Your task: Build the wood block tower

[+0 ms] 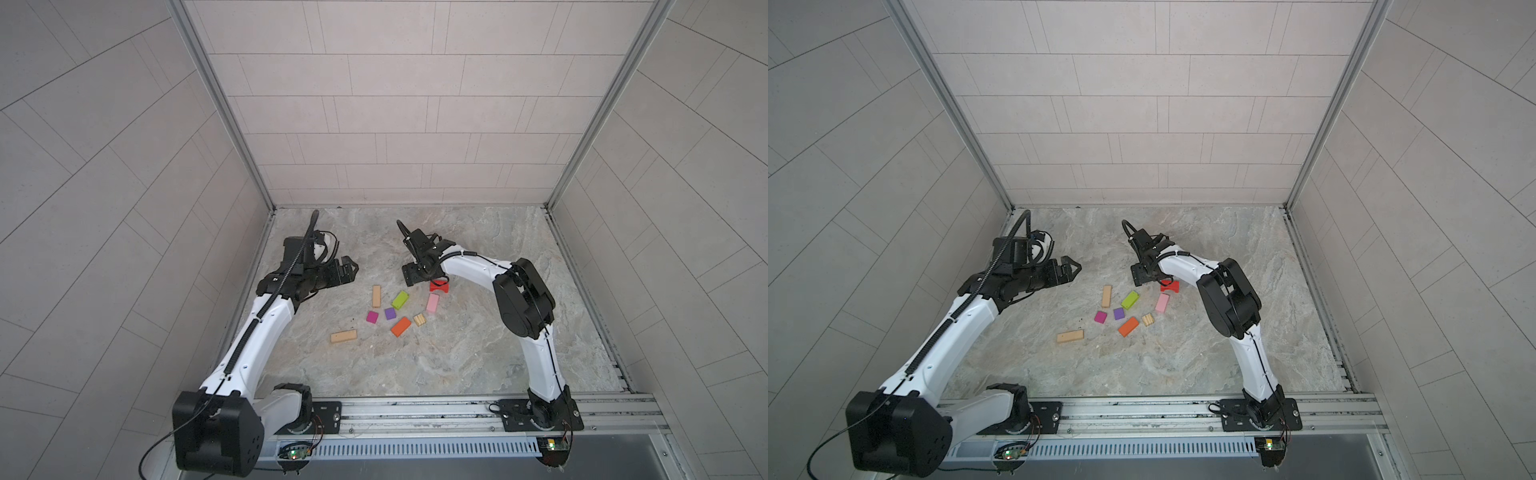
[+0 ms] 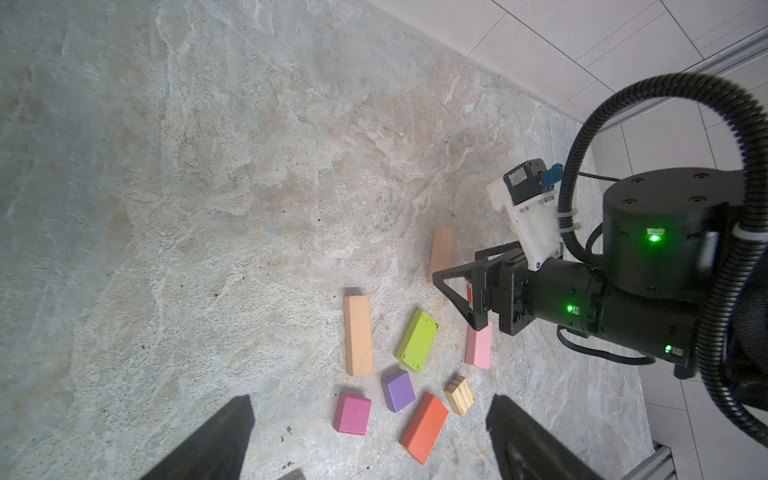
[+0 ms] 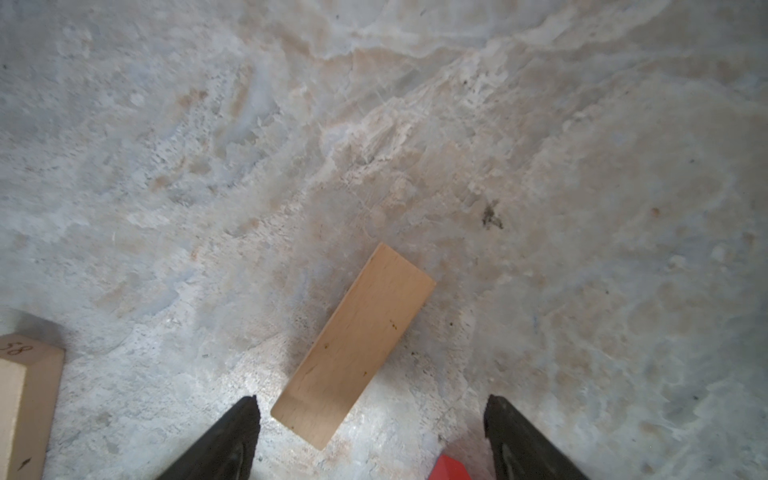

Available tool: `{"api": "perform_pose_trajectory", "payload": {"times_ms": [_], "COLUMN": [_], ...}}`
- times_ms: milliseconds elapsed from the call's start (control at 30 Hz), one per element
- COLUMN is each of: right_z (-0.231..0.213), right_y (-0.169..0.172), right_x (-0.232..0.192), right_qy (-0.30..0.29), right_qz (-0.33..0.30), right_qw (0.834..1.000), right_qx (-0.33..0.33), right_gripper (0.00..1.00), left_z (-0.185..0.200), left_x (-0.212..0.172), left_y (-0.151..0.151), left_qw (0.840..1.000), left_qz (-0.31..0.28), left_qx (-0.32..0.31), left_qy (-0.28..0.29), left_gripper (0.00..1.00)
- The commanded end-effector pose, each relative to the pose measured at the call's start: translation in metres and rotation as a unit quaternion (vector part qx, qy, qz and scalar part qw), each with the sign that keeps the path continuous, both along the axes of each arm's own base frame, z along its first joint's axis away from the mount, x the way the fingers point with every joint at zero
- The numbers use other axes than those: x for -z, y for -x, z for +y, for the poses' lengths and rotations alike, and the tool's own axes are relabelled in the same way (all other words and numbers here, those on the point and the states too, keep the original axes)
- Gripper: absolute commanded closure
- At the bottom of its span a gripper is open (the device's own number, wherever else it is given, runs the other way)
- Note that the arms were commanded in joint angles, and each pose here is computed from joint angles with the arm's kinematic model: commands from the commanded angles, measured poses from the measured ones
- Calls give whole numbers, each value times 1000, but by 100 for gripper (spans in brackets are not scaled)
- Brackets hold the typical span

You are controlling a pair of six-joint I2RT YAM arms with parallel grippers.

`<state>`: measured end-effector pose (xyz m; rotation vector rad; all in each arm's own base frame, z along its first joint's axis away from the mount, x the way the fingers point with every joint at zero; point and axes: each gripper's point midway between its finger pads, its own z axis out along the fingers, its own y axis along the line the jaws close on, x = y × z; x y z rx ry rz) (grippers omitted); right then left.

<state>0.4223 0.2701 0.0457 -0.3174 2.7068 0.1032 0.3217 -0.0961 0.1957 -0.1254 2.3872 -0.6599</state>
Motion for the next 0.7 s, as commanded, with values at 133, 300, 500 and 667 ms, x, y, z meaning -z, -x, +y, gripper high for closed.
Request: {"api": "perform_pose_trajectory", "payload": {"times_ms": [133,300,500,667], "right_z": [-9,-20,-42,-67], "right_y": [3,10,19,20], "right_x": [15,14,19,18], "right_qy": [46,63,77,77], "right_qz": [-4,-4,8,13], "right_qw": [998,998,997,996], "right_qx": [34,30,30,45], "right_gripper": [19,19,20,20], "left_z": [0,-1,-4,-9], "left_x": [0,0,3,2], "left_y": [-1,-1,-2,-2], "left_qw": [1000,1000,1000,1000], "left_qz": [-3,-4,3,2], "left_qx": [0,0,6,13], "left_qy": [5,6,17,27], "left_gripper": [5,5,5,5]}}
